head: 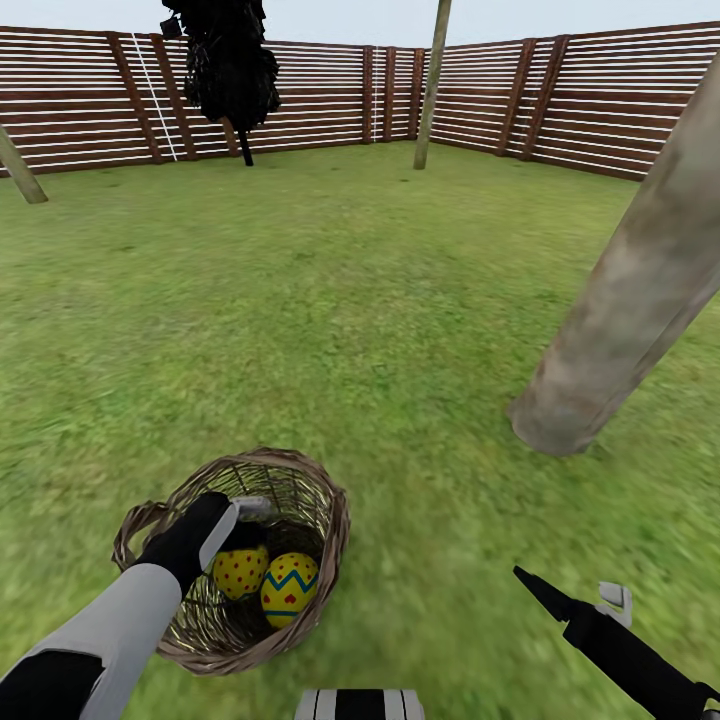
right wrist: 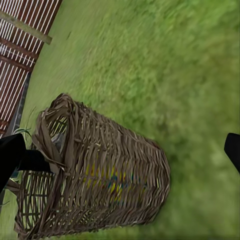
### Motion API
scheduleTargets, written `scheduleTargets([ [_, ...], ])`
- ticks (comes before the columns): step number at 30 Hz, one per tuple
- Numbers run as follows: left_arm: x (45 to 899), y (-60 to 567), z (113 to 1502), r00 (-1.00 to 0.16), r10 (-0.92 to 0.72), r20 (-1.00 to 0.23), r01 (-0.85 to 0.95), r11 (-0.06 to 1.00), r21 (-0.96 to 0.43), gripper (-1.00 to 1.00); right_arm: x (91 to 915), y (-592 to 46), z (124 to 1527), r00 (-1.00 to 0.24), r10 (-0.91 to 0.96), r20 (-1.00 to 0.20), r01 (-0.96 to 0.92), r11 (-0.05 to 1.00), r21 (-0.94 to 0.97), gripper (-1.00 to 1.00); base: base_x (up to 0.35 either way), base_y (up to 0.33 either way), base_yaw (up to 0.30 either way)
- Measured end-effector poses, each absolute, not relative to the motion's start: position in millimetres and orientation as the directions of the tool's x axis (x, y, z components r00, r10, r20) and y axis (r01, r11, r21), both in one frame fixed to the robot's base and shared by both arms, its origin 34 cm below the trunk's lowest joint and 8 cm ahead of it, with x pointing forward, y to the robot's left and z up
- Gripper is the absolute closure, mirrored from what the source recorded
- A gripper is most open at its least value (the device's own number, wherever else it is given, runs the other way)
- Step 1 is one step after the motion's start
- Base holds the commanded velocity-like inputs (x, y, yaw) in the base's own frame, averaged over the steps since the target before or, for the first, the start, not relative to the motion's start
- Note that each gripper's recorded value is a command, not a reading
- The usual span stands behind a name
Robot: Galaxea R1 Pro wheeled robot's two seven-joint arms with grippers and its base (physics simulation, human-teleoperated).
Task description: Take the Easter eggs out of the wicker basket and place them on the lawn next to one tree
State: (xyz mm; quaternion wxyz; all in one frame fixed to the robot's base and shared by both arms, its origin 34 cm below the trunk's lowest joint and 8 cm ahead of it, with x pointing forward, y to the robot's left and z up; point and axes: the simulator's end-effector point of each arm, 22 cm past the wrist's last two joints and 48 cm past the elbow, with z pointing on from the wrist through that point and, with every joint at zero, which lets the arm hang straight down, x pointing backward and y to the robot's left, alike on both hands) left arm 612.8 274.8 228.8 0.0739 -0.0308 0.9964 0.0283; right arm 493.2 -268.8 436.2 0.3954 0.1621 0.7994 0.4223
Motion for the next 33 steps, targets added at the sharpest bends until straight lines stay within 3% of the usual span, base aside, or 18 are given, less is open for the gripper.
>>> scheduleTargets([
  [33, 630, 280, 232, -0.971, -0.064, -0.232, -0.082, 0.994, 0.066, -1.0, 493, -269, 436, -0.635, 0.593, -0.495, -0.075, 0.591, 0.803, -1.0, 0.0, 0.0, 0.0],
])
